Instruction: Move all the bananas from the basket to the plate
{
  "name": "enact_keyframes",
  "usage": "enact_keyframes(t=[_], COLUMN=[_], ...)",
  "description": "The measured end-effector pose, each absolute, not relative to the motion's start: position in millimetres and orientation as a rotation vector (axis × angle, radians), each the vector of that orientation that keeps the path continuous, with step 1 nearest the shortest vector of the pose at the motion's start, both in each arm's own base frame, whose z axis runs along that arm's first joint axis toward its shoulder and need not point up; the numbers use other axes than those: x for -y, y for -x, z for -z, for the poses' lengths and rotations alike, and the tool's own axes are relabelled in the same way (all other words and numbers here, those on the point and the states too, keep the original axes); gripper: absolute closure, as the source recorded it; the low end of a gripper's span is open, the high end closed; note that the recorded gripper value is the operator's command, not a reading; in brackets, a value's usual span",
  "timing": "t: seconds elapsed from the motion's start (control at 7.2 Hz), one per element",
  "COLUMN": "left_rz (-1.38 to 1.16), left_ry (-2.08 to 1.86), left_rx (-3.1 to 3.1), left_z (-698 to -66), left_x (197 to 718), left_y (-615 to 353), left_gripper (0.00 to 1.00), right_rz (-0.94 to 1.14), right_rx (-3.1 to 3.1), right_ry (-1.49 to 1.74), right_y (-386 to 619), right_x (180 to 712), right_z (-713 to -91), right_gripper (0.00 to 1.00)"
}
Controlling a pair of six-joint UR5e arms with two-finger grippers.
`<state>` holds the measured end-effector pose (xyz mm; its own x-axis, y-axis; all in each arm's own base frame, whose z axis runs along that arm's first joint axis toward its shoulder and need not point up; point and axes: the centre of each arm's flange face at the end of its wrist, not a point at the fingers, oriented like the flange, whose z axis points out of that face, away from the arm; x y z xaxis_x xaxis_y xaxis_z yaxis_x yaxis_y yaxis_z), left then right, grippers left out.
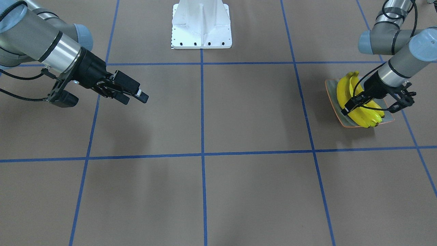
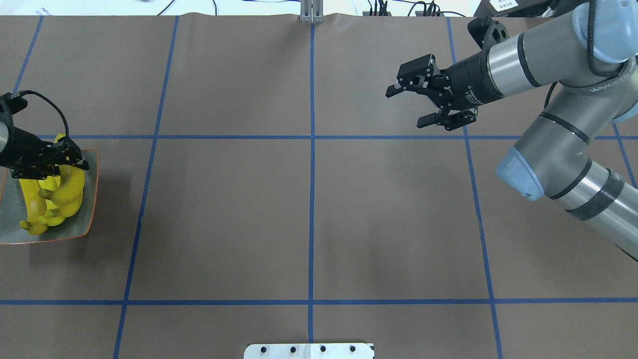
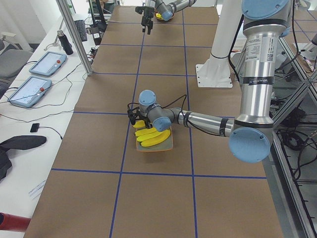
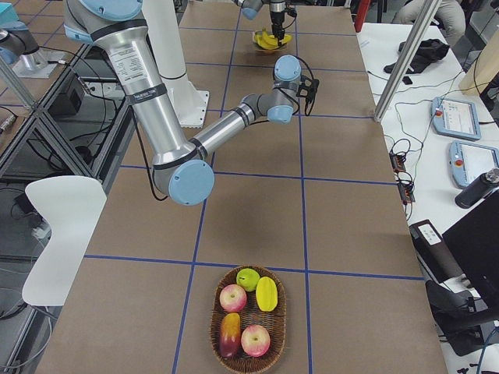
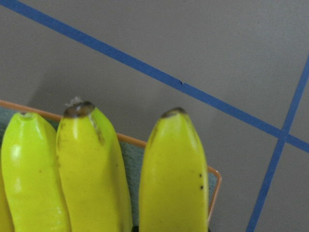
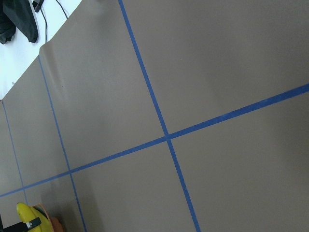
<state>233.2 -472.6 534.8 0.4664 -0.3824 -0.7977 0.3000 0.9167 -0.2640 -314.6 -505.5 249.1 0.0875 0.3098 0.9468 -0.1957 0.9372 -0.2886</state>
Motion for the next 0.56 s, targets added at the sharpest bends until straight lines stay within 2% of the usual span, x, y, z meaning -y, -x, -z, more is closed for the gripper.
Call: enact_keyframes(t=[0.14,0.56], left_rz=[0.416,0.408], left_ry=[0.091,0.087], left_rx=[-1.002,-1.004], left_z=[-534.8,-532.9], left_x=[472.1,471.1], left_y=[-234.2,-235.9], left_gripper=[0.02,0.01], right_rz=[-0.373,-0.370], right_rx=[1.441,1.453], right_ry=[0.093,0.089], right_y=[312.1,305.4], right_x=[504.5,503.3], right_z=[-246.0,-238.9], right_gripper=[0.00,0.00])
